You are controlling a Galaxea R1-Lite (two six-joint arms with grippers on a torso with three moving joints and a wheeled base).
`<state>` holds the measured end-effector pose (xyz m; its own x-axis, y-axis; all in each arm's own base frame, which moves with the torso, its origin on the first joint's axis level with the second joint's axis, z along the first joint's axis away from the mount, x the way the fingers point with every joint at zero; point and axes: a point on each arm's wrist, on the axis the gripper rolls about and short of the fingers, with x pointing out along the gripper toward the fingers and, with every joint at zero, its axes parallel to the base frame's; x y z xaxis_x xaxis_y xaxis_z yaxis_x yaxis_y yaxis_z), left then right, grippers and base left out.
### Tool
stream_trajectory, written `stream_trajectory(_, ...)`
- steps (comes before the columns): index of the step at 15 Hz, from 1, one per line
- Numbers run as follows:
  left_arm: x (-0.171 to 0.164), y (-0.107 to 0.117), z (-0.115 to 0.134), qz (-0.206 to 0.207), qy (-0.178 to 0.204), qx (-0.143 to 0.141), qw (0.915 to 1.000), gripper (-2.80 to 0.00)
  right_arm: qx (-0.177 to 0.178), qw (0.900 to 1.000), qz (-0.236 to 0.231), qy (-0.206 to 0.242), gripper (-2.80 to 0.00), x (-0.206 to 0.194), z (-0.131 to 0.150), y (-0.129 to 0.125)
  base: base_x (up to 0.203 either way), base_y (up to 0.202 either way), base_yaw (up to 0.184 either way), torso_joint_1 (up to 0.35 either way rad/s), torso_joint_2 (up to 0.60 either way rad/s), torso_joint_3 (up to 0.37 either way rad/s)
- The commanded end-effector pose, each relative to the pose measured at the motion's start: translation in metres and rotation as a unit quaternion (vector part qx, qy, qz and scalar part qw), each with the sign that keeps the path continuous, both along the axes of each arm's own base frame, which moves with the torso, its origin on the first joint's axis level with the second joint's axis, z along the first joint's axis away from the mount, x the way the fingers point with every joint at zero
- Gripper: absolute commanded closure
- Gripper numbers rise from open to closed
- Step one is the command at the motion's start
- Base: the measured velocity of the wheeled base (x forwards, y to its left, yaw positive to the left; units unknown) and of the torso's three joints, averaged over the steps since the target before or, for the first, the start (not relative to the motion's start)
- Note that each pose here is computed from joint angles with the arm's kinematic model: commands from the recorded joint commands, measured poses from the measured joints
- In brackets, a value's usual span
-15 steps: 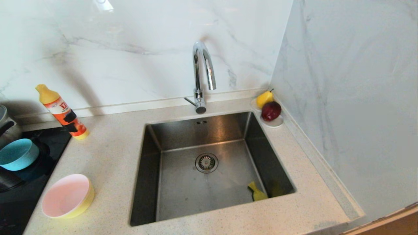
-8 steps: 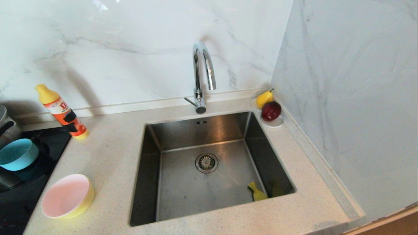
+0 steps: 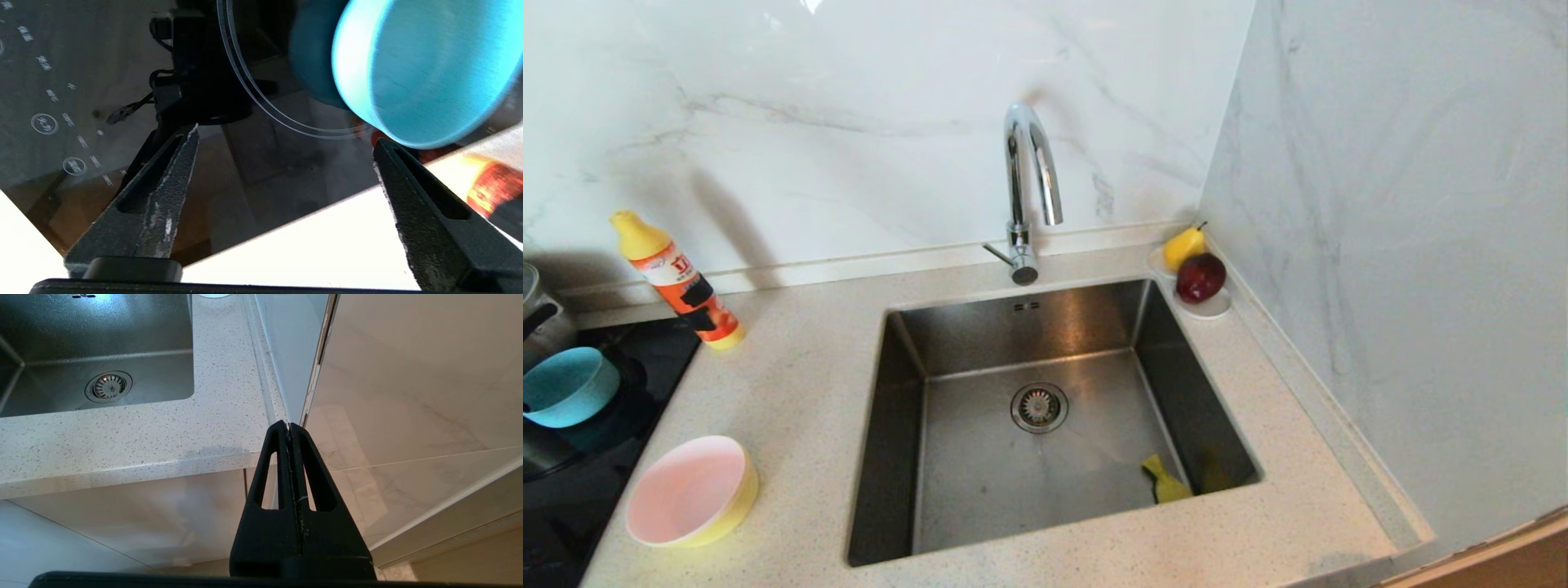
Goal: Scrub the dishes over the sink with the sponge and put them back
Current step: Place the bowl on the bowl
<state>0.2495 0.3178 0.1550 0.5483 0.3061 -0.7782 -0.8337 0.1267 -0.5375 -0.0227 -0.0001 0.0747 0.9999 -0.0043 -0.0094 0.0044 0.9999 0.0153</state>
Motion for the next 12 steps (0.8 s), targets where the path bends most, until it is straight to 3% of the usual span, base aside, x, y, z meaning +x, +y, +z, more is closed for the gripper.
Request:
stream_trajectory(1, 0.0, 0.005, -0.01, 0.005, 0.006, -0.011, 0.9999, -2.8, 0.0, 1.0, 0.0, 0.001, 0.0, 0.0, 0.0, 0.0, 0.0, 0.0, 0.0, 0.0, 0.0, 0.0)
stream_trajectory(12, 0.005, 0.02, -0.032, 0.011, 0.017, -0.026, 0.9994, -2.8, 0.0, 1.0, 0.0, 0.0, 0.0, 0.0, 0.0, 0.0, 0.0, 0.0, 0.0, 0.0, 0.0, 0.0)
